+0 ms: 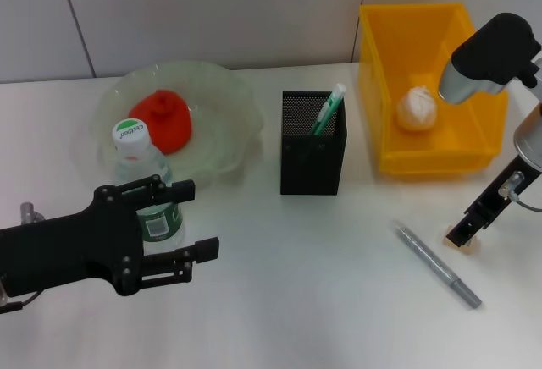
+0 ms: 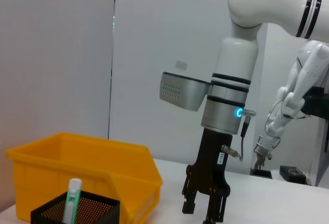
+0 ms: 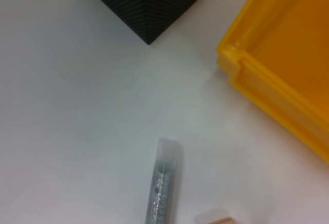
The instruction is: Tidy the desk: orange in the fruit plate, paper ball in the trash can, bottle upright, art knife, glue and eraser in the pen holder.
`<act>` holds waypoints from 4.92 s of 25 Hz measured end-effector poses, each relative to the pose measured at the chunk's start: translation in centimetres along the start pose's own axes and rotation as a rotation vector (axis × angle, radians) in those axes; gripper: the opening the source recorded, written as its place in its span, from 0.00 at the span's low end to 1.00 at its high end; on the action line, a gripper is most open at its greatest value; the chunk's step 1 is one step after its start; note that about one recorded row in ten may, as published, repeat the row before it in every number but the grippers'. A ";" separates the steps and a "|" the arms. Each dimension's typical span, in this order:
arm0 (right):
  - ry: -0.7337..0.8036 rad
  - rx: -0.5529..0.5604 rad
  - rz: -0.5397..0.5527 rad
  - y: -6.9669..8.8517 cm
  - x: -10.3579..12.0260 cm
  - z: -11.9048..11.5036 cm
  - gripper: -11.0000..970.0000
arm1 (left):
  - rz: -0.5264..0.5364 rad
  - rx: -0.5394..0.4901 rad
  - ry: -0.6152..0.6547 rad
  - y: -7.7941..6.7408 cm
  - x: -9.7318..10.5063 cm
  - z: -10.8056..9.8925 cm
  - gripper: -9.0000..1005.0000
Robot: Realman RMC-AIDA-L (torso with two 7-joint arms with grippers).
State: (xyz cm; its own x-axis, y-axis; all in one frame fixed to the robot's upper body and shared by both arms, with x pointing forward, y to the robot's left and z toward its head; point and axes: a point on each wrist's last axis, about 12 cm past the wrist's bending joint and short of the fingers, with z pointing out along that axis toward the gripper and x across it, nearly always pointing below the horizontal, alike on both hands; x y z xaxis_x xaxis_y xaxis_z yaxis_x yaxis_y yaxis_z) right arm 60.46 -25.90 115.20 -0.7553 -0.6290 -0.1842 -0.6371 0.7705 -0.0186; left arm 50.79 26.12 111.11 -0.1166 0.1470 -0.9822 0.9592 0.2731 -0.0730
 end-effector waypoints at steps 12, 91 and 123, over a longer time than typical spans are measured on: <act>0.011 -0.001 -0.012 0.4 -0.1 0.9 0.75 | -0.022 0.019 0.004 0.0 0.3 0.7 0.79; -0.127 -0.044 -0.022 3.1 -1.7 -2.6 0.27 | -0.021 0.041 -0.009 -0.4 0.5 1.2 0.79; -0.502 0.061 -0.163 4.3 -6.5 -6.9 0.27 | -0.025 0.053 -0.012 -0.4 0.4 1.4 0.79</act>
State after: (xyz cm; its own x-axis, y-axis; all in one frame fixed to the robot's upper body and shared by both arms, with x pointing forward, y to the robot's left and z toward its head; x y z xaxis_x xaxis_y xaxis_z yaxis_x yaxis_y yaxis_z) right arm 61.57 -19.22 123.10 -0.4712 -0.6261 -0.6213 -0.7189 0.6807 -0.1408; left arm 50.69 24.68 110.50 -0.1384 0.1296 -0.9819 0.9684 0.2254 -0.1068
